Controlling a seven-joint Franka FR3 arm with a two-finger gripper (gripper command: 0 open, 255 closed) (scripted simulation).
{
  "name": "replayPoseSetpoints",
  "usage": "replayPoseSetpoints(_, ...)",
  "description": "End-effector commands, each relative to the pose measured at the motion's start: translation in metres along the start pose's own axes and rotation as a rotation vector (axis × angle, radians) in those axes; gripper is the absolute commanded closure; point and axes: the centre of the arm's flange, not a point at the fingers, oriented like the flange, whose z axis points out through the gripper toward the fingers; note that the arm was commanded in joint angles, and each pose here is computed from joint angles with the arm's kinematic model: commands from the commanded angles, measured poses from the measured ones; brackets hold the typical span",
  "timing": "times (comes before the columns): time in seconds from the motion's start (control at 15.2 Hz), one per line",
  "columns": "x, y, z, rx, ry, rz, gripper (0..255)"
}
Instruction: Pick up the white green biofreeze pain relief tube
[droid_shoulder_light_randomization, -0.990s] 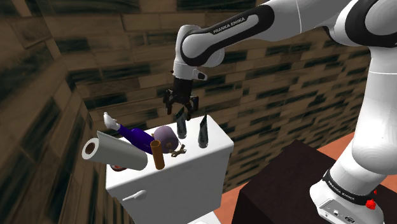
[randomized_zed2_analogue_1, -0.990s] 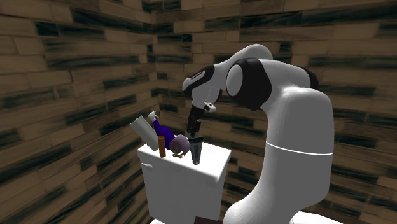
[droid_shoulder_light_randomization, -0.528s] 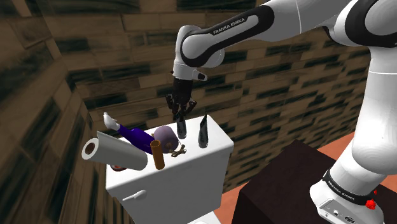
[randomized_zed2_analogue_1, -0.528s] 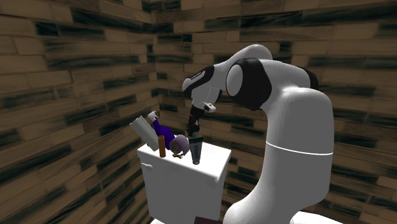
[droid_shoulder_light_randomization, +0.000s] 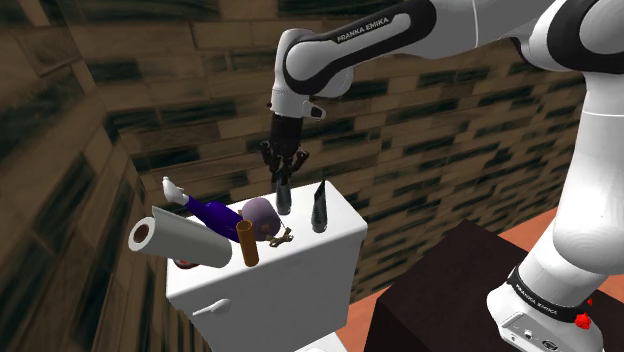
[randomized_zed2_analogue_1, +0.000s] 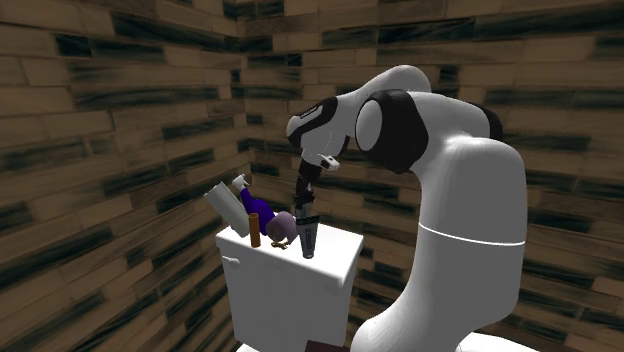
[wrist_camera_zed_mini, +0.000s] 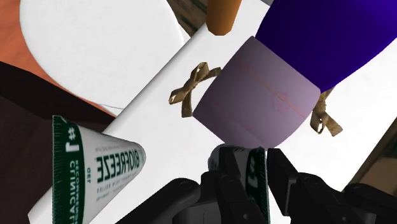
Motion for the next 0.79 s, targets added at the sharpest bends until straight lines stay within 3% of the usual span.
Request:
replayPoseSetpoints(0.0, -0.003, 0.000, -0.010, 0.000, 0.000, 0.000, 255)
replayPoseSetpoints(0.73, -0.019, -0.002, -0.056, 0.000, 0.000, 0.000, 255)
